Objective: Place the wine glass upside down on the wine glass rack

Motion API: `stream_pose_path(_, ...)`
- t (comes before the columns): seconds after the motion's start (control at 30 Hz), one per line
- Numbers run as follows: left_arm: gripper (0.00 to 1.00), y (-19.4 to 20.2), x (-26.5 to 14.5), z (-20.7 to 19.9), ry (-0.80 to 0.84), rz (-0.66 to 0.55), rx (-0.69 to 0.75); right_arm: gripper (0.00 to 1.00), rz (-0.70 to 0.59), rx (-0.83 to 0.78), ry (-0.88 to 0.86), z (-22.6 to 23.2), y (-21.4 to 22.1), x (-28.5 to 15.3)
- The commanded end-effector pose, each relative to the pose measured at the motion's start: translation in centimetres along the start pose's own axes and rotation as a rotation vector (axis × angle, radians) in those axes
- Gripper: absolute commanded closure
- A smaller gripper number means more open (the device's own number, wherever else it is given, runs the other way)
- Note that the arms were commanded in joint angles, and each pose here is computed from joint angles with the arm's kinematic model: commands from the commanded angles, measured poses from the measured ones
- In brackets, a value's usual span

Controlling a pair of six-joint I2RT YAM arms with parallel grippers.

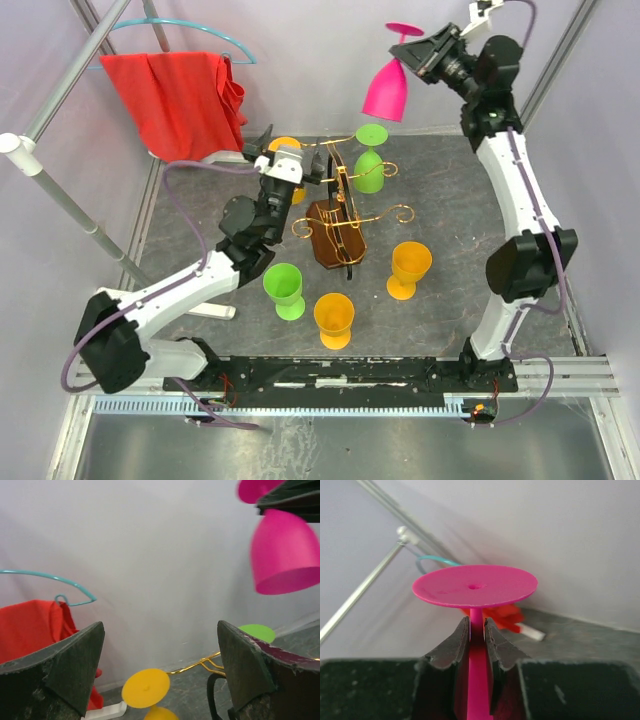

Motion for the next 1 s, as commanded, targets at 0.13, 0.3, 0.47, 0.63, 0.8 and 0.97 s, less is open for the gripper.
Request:
stream_pose_path(0.13, 0.01, -2.3, -0.6, 3.6, -0.148, 0.057, -0.014, 0.99, -0.022, -0.612, 0.283, -0.6, -3.8, -8.4)
stream_pose_path(0.3, 0.01, -2.6, -0.7, 4.7, -0.199, 0.045, -0.072, 0.99, 0.077, -0.777, 0.37, -3.1, -0.5, -12.7)
stream_pose_path(0.47, 0.01, -3.1, -0.5, 5.4, -0.219, 0.027, -0.105, 0.99, 0.048, -0.854, 0.46, -6.3, 3.6, -17.2)
stream_pose_path(0.63, 0.01, -3.0, 0.3, 5.9, -0.228, 0.032, -0.093, 0.99, 0.041, -0.867, 0.39, -7.0, 7.5, -18.8)
stream_pose_path(0.8, 0.01, -3.0, 0.7, 5.5, -0.205, 0.026, -0.11, 0.99, -0.042, -0.911, 0.255, -5.4, 8.7, -18.6)
stream_pose_path(0.97, 0.01, -2.1, 0.6, 5.4, -0.201, 0.047, -0.112, 0.99, -0.101, -0.914, 0.142, -3.9, 9.6, -18.5)
Point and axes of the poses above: each gripper's point midway between its finger pads, its own x axis out along the fingers, its own z axis along the line the jaws close on, y = z × x, the point moved 1 cm from there along -x, back along the fingers, and after that the axes turned 12 degrees about -x, right-handed, at the moved point
